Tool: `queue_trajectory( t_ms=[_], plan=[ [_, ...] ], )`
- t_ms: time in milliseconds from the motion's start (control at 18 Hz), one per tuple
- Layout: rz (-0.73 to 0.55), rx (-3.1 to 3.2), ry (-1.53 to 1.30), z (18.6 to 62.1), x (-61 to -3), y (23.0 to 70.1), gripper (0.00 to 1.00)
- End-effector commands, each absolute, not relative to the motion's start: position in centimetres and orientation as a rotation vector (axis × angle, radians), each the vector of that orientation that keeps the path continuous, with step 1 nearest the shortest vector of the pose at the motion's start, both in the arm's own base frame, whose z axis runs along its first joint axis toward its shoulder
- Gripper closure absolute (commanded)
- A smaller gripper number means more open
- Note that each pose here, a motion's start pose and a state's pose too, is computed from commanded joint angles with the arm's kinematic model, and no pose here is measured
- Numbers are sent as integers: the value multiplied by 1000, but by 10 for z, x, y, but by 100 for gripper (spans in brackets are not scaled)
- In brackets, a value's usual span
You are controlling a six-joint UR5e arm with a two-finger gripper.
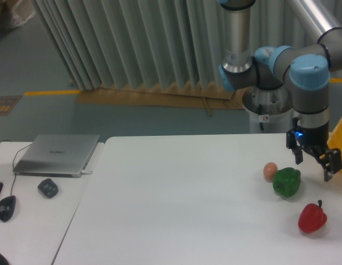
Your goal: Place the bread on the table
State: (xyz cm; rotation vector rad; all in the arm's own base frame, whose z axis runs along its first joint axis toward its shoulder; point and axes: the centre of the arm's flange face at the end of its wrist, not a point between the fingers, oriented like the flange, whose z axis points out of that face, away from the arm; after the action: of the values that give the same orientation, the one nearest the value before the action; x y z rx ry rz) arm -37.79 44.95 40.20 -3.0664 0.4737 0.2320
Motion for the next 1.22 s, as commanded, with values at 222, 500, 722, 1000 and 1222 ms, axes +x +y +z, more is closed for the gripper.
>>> queue_trajectory(
  t_ms=[222, 500, 722, 1000, 1222],
  plan=[
    [229, -3066, 481, 401, -381, 445, 0],
    [217, -3067, 592, 395, -387, 431, 0],
    [188, -3139, 973, 372, -387, 381, 0],
    [115, -3170, 1161, 362, -419, 315, 0],
    [105, -3107, 1251, 369, -457, 278, 0]
  ],
)
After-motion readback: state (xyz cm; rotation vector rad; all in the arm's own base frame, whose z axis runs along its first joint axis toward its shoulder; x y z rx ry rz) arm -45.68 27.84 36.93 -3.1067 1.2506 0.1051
